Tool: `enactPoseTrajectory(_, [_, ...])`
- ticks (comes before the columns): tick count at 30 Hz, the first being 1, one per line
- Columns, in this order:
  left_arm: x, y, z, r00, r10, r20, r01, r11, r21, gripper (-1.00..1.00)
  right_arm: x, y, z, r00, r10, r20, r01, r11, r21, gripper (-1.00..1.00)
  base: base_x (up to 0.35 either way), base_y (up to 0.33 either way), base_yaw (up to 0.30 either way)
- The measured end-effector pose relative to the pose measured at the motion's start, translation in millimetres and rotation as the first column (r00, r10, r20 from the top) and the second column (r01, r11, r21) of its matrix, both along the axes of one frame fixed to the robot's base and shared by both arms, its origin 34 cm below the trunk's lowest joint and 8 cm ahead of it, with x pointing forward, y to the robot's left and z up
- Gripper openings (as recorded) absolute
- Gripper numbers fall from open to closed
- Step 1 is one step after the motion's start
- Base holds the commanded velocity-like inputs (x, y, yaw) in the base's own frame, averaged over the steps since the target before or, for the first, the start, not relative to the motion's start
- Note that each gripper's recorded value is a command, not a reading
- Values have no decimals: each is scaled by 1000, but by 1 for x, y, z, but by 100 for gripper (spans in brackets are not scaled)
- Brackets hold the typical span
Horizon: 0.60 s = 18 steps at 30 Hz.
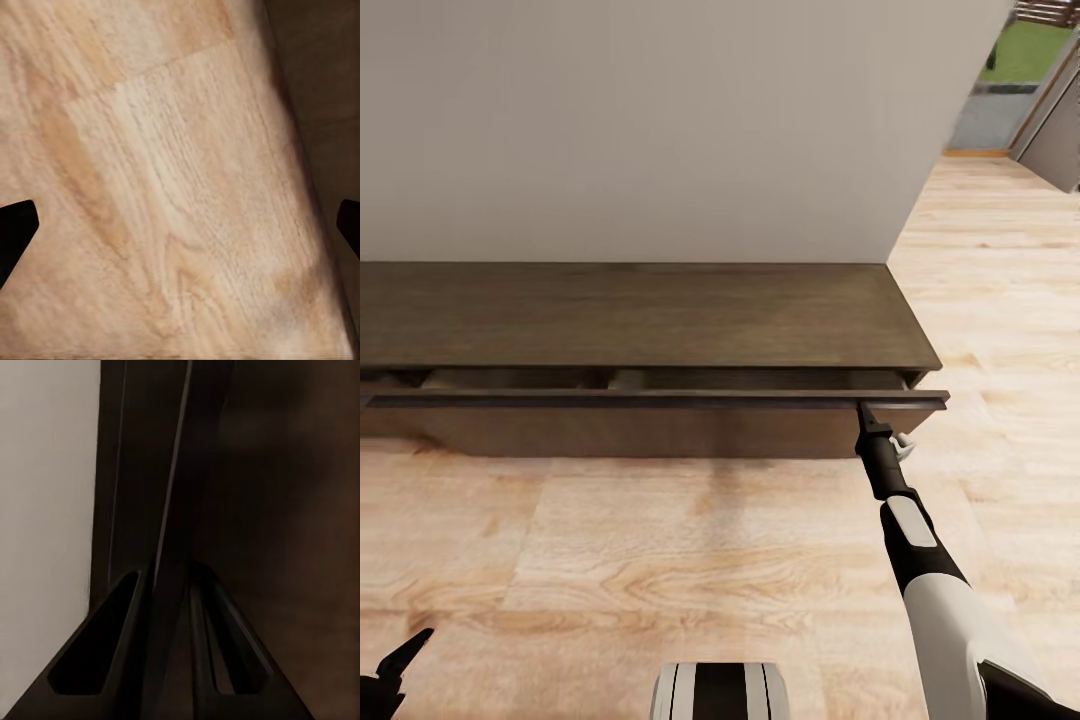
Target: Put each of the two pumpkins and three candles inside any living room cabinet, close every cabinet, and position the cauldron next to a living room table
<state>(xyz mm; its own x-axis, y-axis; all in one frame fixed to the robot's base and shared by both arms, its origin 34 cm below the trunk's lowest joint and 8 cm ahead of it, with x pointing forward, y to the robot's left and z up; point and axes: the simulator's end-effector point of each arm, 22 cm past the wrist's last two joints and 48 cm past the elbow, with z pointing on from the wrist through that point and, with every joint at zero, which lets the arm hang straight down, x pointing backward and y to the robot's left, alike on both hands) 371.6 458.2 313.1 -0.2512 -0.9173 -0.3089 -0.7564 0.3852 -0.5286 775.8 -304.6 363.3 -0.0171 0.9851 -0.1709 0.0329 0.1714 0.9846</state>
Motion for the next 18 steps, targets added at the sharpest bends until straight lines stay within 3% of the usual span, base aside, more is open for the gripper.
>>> enactPoseTrajectory(4, [0,0,0,1000,0,0,0,1000,0,100,0,0,0,1000,0,0,0,1000,-1,-100,-274,0,0])
enactPoseTrajectory(11, [0,0,0,1000,0,0,0,1000,-1,100,0,0,0,1000,0,0,0,1000,0,-100,-112,0,0])
enactPoseTrajectory(18, [0,-1,0,1000,-1,-1,1,1000,-3,100,0,0,0,1000,0,-1,0,1000,-1,-100,-302,0,0])
